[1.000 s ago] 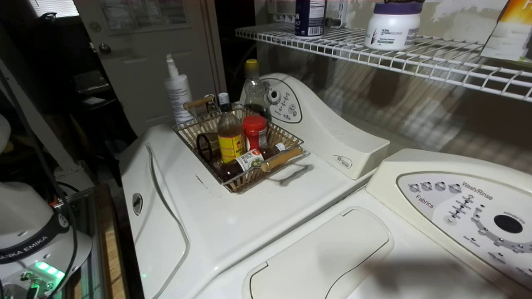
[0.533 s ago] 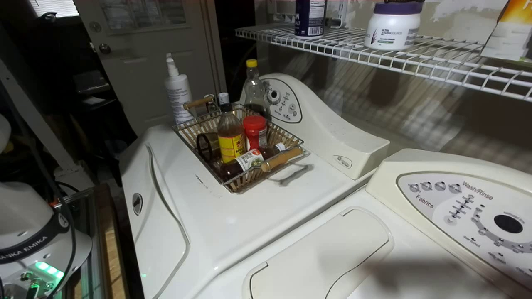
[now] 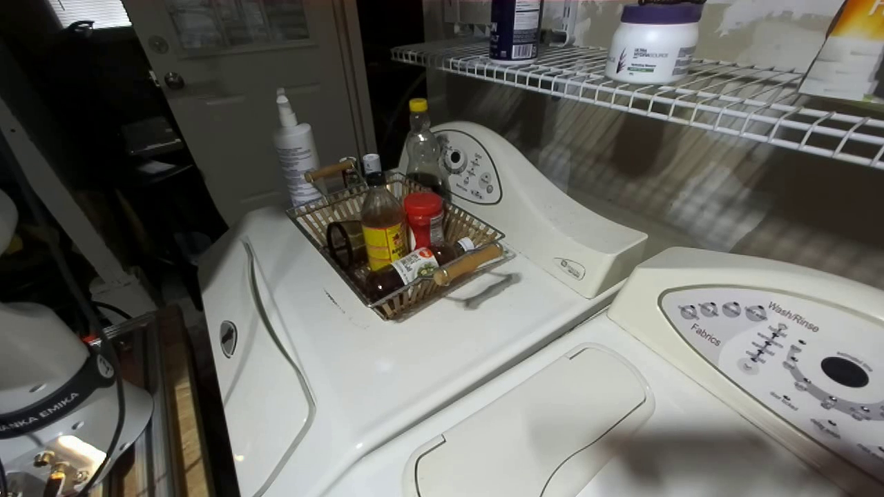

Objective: Close the lid on the black and white container on the left side of the bottom shelf.

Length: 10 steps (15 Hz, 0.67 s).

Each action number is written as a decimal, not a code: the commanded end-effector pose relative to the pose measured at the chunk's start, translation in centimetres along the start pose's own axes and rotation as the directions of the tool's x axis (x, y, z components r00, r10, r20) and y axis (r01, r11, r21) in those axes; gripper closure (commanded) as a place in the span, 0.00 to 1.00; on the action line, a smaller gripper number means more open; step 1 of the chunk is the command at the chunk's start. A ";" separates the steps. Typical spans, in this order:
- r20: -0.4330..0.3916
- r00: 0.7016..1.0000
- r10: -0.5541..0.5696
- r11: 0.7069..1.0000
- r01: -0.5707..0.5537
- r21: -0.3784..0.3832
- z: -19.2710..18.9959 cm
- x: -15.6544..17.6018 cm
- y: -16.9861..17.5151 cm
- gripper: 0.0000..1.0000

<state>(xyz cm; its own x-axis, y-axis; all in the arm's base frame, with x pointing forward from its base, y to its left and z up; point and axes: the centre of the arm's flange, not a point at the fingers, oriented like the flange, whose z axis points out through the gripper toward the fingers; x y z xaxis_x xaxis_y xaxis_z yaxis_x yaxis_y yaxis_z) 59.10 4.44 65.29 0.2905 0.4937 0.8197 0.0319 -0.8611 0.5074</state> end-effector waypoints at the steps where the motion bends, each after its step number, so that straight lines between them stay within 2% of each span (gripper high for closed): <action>1: -0.014 0.982 -0.187 0.982 0.188 0.020 -0.5 -0.1 -0.3 0.00; 5: -0.003 0.953 -0.302 0.953 0.302 0.012 -0.6 -0.6 -1.2 0.00; 7: 0.000 0.968 -0.250 0.968 0.250 -0.016 -0.5 -0.3 -0.7 0.00; 10: -0.012 0.973 -0.229 0.973 0.229 -0.002 -1.0 0.3 0.6 0.00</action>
<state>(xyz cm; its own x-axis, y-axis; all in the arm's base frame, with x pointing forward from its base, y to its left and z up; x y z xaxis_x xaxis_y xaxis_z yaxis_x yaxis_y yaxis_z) 58.39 5.28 63.60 0.2829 0.6719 0.6845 0.0829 -0.7281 0.6805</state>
